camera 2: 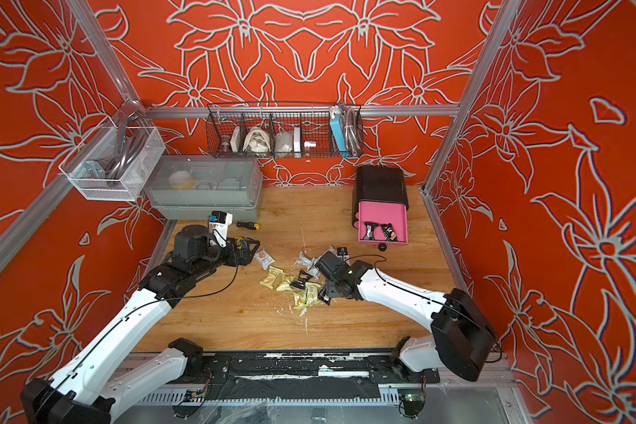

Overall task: Place the cookies into the drawer by color
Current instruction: Pick up the cookie at the center of the board, then place the cookie in the drawer, then pick up the cookie at the center of the board, then place the cookie in the drawer.

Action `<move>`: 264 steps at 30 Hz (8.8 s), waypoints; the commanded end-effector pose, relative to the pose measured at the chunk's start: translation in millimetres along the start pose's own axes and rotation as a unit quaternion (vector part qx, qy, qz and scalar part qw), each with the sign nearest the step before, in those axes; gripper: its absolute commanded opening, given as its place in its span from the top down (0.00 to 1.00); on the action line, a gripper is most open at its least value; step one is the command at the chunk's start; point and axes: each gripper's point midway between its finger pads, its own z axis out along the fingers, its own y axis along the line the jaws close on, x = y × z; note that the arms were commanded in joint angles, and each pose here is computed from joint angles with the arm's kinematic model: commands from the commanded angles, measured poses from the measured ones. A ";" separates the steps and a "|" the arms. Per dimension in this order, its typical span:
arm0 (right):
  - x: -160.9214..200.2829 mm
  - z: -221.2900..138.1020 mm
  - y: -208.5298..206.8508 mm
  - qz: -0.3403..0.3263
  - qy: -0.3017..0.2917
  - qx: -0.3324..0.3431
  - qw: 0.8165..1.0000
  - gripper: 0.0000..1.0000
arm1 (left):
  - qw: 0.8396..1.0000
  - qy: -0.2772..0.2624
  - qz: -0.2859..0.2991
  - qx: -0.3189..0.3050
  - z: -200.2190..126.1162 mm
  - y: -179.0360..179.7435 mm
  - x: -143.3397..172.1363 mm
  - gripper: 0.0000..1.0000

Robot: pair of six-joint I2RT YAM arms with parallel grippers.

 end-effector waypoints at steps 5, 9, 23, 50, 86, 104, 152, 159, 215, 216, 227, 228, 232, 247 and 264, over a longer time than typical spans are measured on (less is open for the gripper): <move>-11.2 13.2 27.4 0.014 -0.014 -0.002 1.000 0.25 | 1.000 0.007 0.003 -0.003 2.1 2.8 3.9 0.02; -12.8 18.8 35.4 0.017 -0.016 -0.002 1.000 0.24 | 1.000 0.007 0.002 -0.002 2.7 2.7 3.8 0.02; 16.1 48.3 37.9 0.031 0.027 0.011 0.999 0.25 | 1.000 0.007 0.002 -0.004 2.5 3.3 3.5 0.02; 24.6 39.3 28.8 0.026 0.007 -0.006 1.000 0.63 | 1.000 0.003 0.001 -0.005 0.9 3.4 2.5 0.02; -218.8 -50.7 -149.7 0.244 -0.195 -0.012 0.950 0.66 | 0.997 0.018 0.024 0.076 -2.8 -25.2 6.5 0.02; -246.8 9.1 -199.8 0.307 -0.150 0.000 0.940 0.62 | 0.997 0.020 0.025 0.066 -1.8 -21.6 6.9 0.02; 8.4 -101.0 67.5 -0.045 -0.069 -0.409 0.909 0.41 | 0.968 0.251 -0.023 0.007 77.7 -46.1 102.7 0.10; 19.4 -95.7 75.4 -0.055 -0.063 -0.412 0.907 0.41 | 0.948 0.318 0.007 -0.022 111.2 -63.9 128.0 0.20; 15.1 -146.8 -189.5 0.204 -0.300 0.035 0.931 0.39 | 0.977 0.177 0.080 0.094 217.1 -276.6 3.4 0.67; 17.2 -145.6 -189.9 0.209 -0.298 0.032 0.931 0.39 | 0.978 0.163 0.078 0.101 225.0 -283.7 -3.4 0.66; 20.6 -142.4 -181.2 0.207 -0.298 -0.008 0.932 0.39 | 0.984 0.007 0.089 0.156 295.1 -319.3 -32.4 0.65; 20.5 -142.0 -180.1 0.205 -0.297 -0.010 0.933 0.39 | 0.983 -0.005 0.091 0.158 299.5 -321.3 -35.1 0.65; 21.1 -139.6 -176.0 0.200 -0.290 -0.016 0.936 0.39 | 0.980 -0.045 0.101 0.163 315.2 -326.7 -41.3 0.65; 21.3 -138.7 -173.5 0.195 -0.288 -0.021 0.937 0.39 | 0.975 -0.111 0.139 0.132 337.8 -318.6 -46.6 0.44; -20.8 -152.2 -102.2 0.063 -0.287 -0.103 0.950 0.32 | 0.984 -0.014 0.117 0.136 156.3 -282.7 -69.3 0.32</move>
